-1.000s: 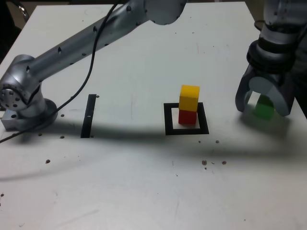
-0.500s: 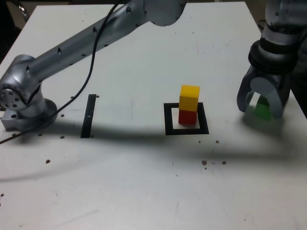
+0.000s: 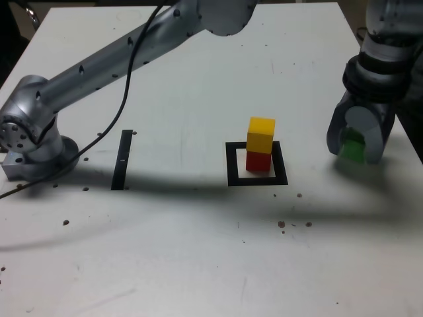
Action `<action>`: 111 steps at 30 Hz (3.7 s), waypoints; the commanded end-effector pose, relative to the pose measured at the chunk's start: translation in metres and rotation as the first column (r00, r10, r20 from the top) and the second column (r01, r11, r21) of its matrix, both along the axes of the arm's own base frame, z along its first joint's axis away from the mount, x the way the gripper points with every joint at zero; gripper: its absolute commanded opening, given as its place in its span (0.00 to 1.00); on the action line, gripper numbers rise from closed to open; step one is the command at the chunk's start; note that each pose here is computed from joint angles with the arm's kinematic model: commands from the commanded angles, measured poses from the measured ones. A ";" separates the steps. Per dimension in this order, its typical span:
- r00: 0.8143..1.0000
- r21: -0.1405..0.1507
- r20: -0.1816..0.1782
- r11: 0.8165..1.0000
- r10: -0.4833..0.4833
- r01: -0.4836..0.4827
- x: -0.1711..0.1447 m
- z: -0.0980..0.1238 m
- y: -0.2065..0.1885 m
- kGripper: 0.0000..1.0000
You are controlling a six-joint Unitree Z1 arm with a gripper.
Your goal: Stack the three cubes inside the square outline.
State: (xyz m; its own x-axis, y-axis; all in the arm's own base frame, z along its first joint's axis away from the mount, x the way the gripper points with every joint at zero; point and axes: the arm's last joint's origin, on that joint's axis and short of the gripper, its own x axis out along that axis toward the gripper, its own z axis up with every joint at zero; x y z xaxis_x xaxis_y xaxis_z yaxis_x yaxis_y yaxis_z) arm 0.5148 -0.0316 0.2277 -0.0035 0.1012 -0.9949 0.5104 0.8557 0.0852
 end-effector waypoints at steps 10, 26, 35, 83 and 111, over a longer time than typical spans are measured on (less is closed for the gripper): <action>0.999 0.014 0.031 1.000 -0.011 0.010 -0.017 0.035 -0.013 0.26; 0.989 0.002 0.041 0.989 0.145 -0.145 -0.104 0.117 -0.018 0.26; 0.969 -0.032 0.027 0.969 0.245 -0.244 -0.146 0.139 -0.015 0.26; 0.950 -0.039 -0.120 0.955 0.287 -0.293 -0.143 0.091 -0.007 0.39; 0.953 -0.019 -0.089 0.957 0.288 -0.291 -0.164 0.106 -0.003 1.00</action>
